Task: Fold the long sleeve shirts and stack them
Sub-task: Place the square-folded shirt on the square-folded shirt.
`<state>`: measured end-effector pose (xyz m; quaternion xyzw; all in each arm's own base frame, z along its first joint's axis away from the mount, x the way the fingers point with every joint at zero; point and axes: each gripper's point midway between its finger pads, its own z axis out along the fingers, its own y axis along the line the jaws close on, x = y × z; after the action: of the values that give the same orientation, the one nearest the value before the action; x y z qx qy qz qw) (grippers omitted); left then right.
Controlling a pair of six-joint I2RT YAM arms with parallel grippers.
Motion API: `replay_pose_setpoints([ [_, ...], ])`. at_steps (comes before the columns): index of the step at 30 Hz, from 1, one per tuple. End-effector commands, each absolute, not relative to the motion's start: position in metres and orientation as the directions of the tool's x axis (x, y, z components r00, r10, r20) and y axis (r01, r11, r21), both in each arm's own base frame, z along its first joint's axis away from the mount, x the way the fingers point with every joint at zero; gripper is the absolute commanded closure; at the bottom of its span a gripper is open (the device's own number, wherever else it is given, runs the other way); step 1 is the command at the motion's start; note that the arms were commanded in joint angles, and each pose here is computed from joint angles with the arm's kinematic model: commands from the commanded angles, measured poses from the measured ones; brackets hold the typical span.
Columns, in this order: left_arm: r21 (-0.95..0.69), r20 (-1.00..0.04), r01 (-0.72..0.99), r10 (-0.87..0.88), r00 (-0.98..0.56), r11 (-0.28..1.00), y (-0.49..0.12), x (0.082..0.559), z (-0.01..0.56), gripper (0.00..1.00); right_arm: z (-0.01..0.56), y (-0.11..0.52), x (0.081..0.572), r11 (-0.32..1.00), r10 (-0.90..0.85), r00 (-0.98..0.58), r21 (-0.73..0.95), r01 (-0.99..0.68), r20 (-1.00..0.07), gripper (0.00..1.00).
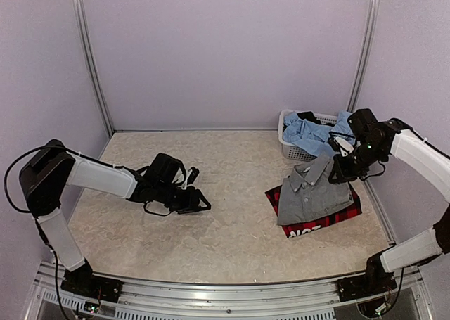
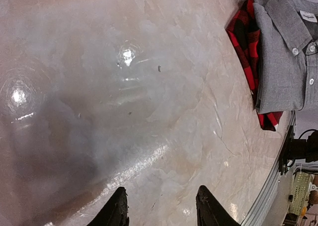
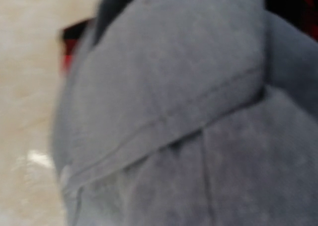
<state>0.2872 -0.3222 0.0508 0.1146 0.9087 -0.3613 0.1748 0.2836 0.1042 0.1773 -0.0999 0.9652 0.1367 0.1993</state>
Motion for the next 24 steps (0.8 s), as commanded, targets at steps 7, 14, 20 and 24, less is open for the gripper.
replay_pose_setpoints([
  [7,-0.626,-0.386,0.351,0.115,-0.915,0.696,-0.337,0.283,0.049,0.57,0.166,0.052,0.31,0.998,-0.051,-0.925,0.003,-0.056,-0.378,0.9],
  [14,-0.622,-0.389,0.353,0.115,-0.914,0.698,-0.337,0.284,0.052,0.57,0.139,0.026,0.32,0.993,-0.03,-0.949,-0.118,0.008,-0.314,0.87],
  [20,-0.619,-0.387,0.352,0.117,-0.915,0.702,-0.337,0.284,0.052,0.57,0.122,0.009,0.329,0.975,-0.038,-0.953,-0.219,0.03,-0.301,0.79],
  [24,-0.623,-0.385,0.351,0.117,-0.915,0.699,-0.341,0.284,0.052,0.58,0.128,0.001,0.336,0.963,-0.013,-0.946,-0.259,0.075,-0.325,0.72],
])
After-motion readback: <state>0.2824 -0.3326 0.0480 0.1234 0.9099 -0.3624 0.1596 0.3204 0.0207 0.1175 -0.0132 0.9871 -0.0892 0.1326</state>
